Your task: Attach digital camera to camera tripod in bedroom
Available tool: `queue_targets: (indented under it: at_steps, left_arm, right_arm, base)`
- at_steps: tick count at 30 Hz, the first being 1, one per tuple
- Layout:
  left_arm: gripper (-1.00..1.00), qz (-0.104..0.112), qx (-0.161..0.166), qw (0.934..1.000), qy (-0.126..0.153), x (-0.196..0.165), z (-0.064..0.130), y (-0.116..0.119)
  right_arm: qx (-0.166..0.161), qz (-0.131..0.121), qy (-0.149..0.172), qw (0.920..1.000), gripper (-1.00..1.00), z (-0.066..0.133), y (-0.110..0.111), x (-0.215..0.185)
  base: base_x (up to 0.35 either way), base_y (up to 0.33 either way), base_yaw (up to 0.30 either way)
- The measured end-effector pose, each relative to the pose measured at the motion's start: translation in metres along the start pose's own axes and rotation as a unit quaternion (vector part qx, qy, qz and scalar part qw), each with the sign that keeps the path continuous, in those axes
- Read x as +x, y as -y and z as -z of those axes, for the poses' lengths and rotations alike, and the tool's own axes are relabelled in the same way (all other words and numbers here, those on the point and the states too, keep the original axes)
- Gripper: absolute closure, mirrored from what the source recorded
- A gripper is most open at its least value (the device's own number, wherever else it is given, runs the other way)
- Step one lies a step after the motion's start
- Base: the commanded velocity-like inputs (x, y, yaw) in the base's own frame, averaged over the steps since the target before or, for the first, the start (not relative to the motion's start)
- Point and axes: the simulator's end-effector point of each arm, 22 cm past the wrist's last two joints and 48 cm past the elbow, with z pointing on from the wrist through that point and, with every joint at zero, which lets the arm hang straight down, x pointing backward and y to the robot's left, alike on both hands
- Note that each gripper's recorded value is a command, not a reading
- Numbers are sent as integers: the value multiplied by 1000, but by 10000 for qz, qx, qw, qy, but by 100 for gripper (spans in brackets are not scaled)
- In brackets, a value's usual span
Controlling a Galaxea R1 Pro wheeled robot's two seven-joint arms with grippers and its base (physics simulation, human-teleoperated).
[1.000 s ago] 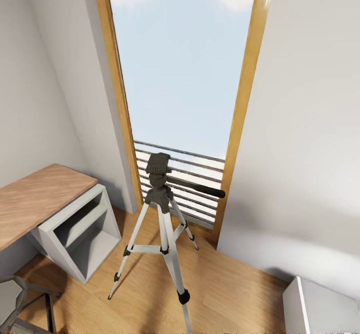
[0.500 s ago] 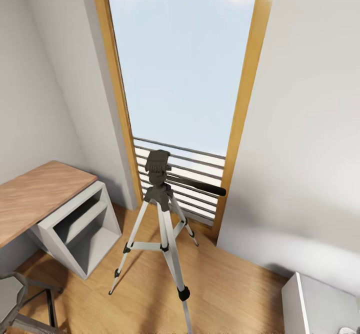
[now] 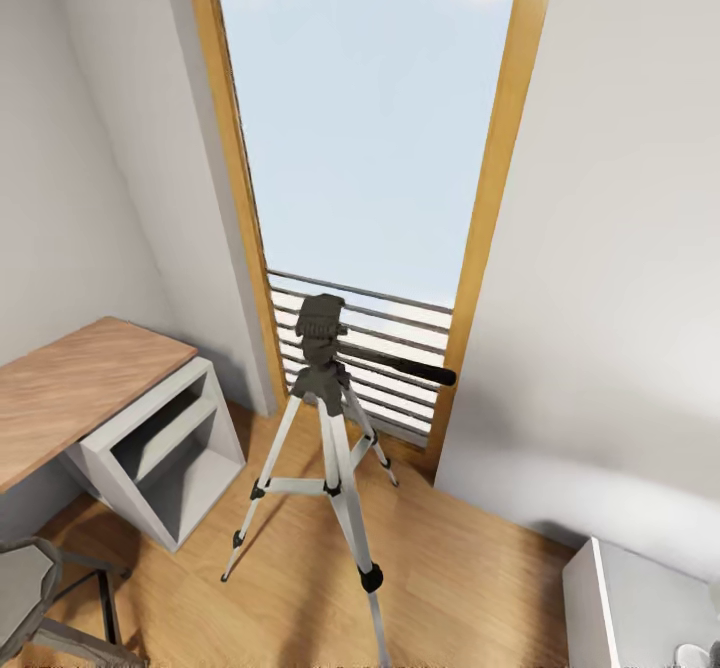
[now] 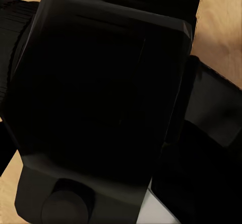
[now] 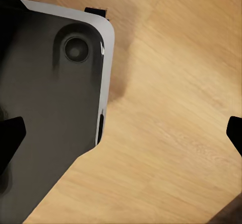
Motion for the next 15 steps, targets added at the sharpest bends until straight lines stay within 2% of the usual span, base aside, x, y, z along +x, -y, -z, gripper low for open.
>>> queue_targets:
  at_steps: [9,15]
  left_arm:
    - [100,-1,22,10000,-15,2,0,4]
    - [100,0,24,10000,-13,2,0,4]
  right_arm:
    - [0,0,-1,10000,-100,0,0,0]
    - [1,1,4,10000,-100,0,0,0]
  base:
    - [-192,181,0]
    - [-63,60,0]
